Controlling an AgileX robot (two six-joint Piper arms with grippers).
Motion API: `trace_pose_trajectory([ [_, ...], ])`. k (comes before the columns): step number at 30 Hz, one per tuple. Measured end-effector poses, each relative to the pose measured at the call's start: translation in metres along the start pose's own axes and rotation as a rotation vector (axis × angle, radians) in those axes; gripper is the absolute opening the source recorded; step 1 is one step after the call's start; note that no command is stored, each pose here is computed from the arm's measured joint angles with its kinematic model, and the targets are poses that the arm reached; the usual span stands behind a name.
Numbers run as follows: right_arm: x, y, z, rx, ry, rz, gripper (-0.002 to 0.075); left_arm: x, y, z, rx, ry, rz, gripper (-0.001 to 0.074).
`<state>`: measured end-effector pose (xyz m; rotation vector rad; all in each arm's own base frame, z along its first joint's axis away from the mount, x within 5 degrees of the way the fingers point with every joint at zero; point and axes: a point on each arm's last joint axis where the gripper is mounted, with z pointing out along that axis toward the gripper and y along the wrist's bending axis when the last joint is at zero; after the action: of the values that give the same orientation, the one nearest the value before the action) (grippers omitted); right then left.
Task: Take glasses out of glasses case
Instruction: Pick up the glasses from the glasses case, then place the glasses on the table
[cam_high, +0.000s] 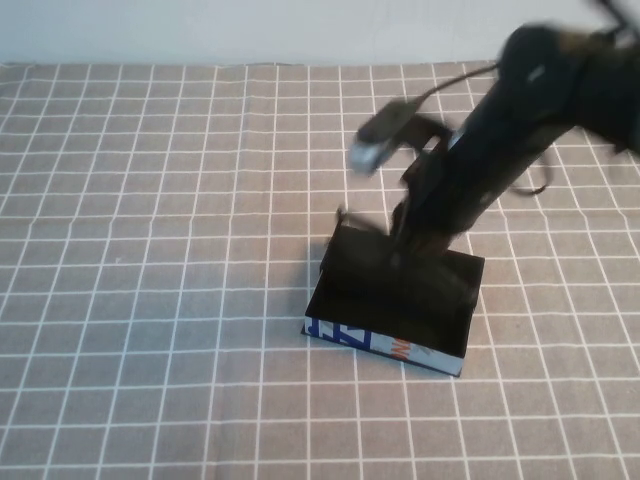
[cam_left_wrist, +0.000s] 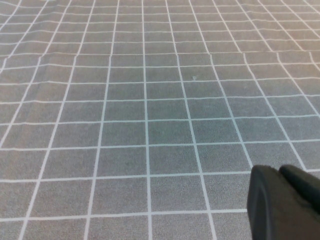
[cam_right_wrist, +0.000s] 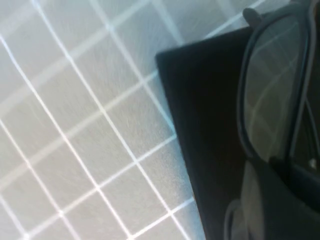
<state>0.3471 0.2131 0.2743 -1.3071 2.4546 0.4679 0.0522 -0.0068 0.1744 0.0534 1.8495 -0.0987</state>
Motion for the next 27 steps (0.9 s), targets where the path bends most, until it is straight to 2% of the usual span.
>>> trace_pose_trajectory([
  [6,0.021,-0.017,-0.071,-0.018,-0.192,0.306,0.0009,0.000,0.000,0.000,0.000,0.000,0.000,-0.0005],
  [11,0.070,-0.030,-0.099,-0.045,-0.346,0.572,0.0009,0.000,0.000,0.000,0.000,0.000,0.000,-0.0005],
  [17,0.132,-0.024,-0.084,0.008,-0.469,0.850,0.0009,0.000,0.000,0.000,0.000,0.000,0.000,-0.0005],
  [21,0.162,-0.014,-0.065,0.068,-0.500,0.963,0.0009,0.000,0.000,0.000,0.000,0.000,0.000,-0.0005],
  [27,0.195,-0.013,-0.033,0.157,-0.468,1.070,0.0009,0.000,0.000,0.000,0.000,0.000,0.000,-0.0005],
])
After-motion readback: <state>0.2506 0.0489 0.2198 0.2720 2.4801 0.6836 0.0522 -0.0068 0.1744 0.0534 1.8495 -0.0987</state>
